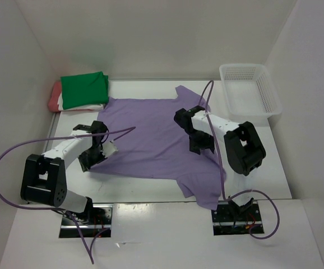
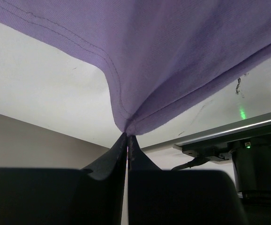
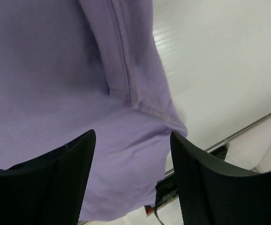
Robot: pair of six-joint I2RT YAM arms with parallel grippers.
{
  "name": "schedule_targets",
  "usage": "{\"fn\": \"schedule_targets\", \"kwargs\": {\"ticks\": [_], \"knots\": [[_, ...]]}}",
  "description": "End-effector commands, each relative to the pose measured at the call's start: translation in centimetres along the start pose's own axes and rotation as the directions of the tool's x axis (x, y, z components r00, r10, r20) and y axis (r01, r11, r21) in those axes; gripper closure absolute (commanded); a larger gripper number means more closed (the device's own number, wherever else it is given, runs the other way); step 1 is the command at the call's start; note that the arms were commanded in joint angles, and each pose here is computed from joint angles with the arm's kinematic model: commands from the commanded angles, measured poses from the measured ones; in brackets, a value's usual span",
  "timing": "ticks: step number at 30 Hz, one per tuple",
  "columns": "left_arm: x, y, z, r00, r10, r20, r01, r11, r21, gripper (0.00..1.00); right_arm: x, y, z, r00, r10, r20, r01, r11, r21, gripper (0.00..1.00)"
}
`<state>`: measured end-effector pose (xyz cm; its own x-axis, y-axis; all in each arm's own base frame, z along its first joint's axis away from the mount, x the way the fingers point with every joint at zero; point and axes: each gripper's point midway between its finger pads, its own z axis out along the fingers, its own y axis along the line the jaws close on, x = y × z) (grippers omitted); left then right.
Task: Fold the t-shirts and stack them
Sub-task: Flatten out the tshirt
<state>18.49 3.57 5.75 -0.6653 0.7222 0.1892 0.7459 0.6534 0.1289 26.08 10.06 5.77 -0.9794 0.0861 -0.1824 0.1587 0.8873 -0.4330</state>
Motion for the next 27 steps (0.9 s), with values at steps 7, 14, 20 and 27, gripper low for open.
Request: {"fn": "schedule_targets", "kwargs": {"ticks": [7, 14, 20, 27], "knots": [[0.9, -0.5, 0.5, 0.998, 0.0, -0.058, 0.001, 1.0, 0.02, 0.97, -1.6, 0.6, 2.4, 0.998, -0.052, 0.024, 0.051, 0.998, 0.037, 0.42], [0.9, -0.5, 0.5, 0.998, 0.0, -0.058, 0.001, 1.0, 0.02, 0.97, -1.4, 0.5, 4.7, 0.999, -0.007, -0.035, 0.006, 1.0, -0.013, 0.53], [1.0, -0.4, 0.5, 0.998, -0.009, -0.064, 0.01, 1.0, 0.012, 0.97, -2.9, -1.9, 5.5, 0.987, 0.144, -0.077, -0.15, 0.985, -0.088, 0.99], [1.8, -0.6, 1.0, 0.996, -0.022, -0.091, 0.023, 1.0, 0.008, 0.97, -5.2, -8.5, 4.8, 0.9, 0.425, -0.102, -0.437, 0.877, -0.199, 0.98]]}}
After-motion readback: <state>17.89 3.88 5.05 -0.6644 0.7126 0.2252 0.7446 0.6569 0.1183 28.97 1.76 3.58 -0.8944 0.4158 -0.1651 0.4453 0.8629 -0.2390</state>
